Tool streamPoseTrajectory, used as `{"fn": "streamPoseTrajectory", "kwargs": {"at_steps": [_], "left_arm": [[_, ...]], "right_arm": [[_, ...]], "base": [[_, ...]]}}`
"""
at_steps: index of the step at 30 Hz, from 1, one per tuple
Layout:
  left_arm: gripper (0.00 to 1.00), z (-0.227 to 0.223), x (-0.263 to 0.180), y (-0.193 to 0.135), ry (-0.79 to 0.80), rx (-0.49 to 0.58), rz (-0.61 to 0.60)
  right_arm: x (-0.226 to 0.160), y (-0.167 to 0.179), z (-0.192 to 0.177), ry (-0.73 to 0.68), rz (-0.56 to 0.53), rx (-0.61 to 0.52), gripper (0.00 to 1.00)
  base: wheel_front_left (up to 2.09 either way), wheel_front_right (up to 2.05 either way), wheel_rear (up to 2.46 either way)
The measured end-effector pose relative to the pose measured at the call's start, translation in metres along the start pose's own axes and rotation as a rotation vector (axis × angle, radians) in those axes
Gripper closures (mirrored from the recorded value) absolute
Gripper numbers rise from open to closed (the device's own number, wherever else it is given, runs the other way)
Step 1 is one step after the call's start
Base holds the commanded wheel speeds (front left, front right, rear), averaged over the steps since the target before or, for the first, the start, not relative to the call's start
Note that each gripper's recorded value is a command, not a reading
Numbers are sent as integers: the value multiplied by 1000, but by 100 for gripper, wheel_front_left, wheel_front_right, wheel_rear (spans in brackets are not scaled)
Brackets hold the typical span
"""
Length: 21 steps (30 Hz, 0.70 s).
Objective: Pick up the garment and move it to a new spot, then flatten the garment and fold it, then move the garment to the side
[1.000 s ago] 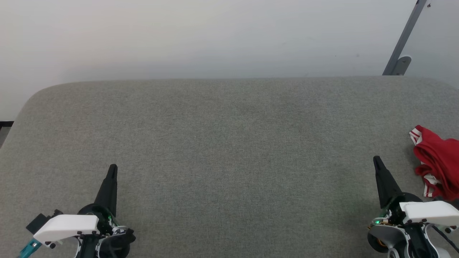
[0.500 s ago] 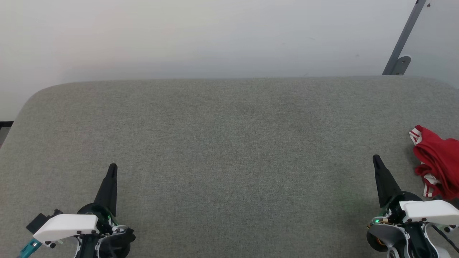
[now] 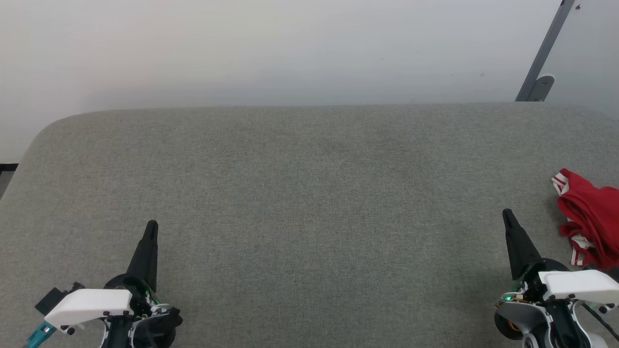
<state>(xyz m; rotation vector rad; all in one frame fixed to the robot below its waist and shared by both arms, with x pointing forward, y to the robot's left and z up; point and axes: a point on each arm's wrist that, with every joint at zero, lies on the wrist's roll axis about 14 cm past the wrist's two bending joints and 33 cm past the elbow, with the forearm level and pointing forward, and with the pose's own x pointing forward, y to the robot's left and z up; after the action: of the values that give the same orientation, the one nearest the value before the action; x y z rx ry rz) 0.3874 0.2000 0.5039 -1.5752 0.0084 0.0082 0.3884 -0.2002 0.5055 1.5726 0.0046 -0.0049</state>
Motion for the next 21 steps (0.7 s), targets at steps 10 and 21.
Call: {"fn": "streamPoseTrajectory", "kwargs": {"at_steps": [10,21], "left_arm": [[100,0,0,0,2,0,0],[100,0,0,0,0,-1,0]], "right_arm": [[0,0,0,0,0,0,100],[0,0,0,1,1,0,100]], "base": [[0,0,0],[0,0,0]]}}
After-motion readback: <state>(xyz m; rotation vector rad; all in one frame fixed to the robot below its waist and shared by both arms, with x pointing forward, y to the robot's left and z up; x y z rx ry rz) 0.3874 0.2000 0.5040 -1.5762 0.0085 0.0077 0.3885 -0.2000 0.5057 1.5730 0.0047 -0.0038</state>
